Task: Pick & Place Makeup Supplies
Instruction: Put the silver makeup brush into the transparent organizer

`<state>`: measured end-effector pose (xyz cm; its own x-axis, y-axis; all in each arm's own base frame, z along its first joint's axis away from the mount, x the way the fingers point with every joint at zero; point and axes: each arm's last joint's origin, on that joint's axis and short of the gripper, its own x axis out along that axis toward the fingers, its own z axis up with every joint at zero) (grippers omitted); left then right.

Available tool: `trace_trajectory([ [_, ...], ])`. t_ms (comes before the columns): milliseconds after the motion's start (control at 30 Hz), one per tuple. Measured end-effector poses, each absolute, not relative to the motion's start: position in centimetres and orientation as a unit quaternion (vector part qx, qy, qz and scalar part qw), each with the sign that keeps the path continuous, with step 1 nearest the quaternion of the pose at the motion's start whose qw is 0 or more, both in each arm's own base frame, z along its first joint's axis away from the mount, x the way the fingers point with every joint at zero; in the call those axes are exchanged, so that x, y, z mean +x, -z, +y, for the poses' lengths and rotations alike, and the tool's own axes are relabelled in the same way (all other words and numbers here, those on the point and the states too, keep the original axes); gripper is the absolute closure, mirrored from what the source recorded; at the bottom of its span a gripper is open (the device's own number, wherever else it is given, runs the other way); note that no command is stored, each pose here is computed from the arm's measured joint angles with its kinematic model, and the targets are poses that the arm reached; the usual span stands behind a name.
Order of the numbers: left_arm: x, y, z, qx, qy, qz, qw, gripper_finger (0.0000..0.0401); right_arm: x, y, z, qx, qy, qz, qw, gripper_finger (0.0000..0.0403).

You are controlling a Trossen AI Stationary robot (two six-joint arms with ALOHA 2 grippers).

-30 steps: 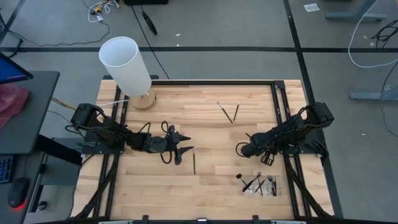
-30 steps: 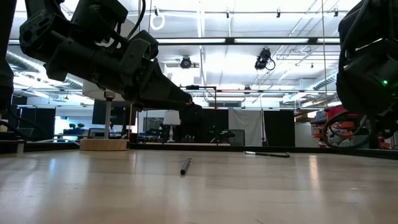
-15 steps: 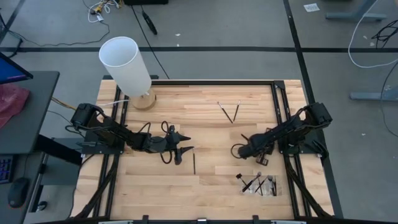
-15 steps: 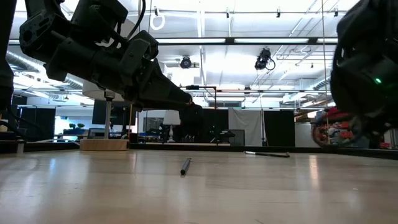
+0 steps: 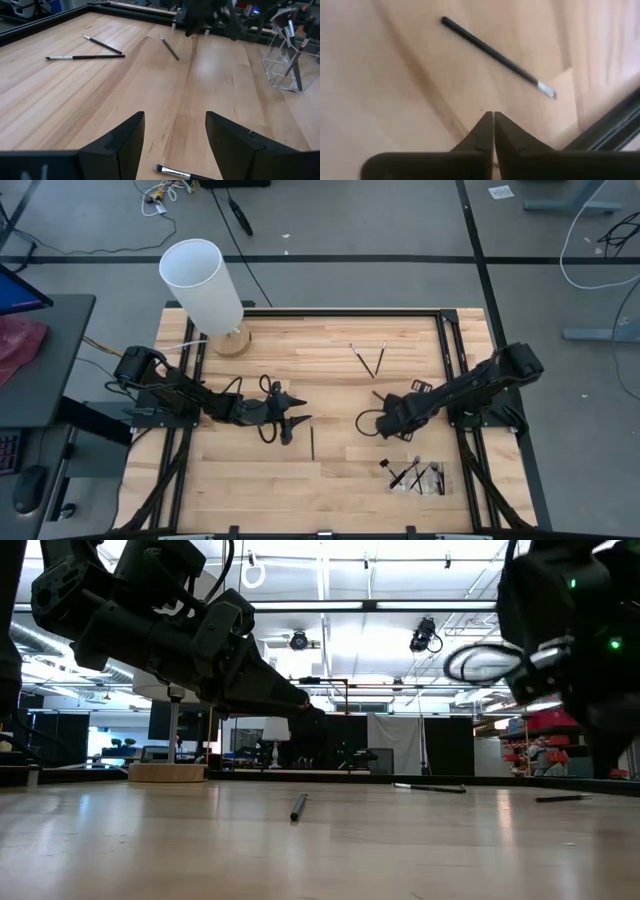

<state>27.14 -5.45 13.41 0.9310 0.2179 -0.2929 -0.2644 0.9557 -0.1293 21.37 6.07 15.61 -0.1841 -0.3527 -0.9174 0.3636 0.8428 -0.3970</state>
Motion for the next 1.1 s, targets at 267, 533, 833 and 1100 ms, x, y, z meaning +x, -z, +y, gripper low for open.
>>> trace_trajectory([
  [267,27.1,-13.4,-5.5,-0.080,-0.122,0.140,0.979,0.0188,18.2,-17.0,3.9,0.136,0.417,0.557,0.706,0.0308],
  [533,27.1,-13.4,-5.4,-0.079,-0.123,0.140,0.979,0.0188,18.6,-13.9,1.0,0.266,0.438,0.338,0.790,0.0155],
  [833,27.1,-13.4,-5.4,-0.079,-0.123,0.140,0.979,0.0188,20.5,-11.9,-3.0,0.245,0.508,0.270,0.780,0.0122],
  [1100,27.1,-13.4,-5.4,-0.078,-0.123,0.140,0.979,0.0188,21.8,-10.0,-4.9,0.255,0.518,0.276,0.769,0.0150],
])
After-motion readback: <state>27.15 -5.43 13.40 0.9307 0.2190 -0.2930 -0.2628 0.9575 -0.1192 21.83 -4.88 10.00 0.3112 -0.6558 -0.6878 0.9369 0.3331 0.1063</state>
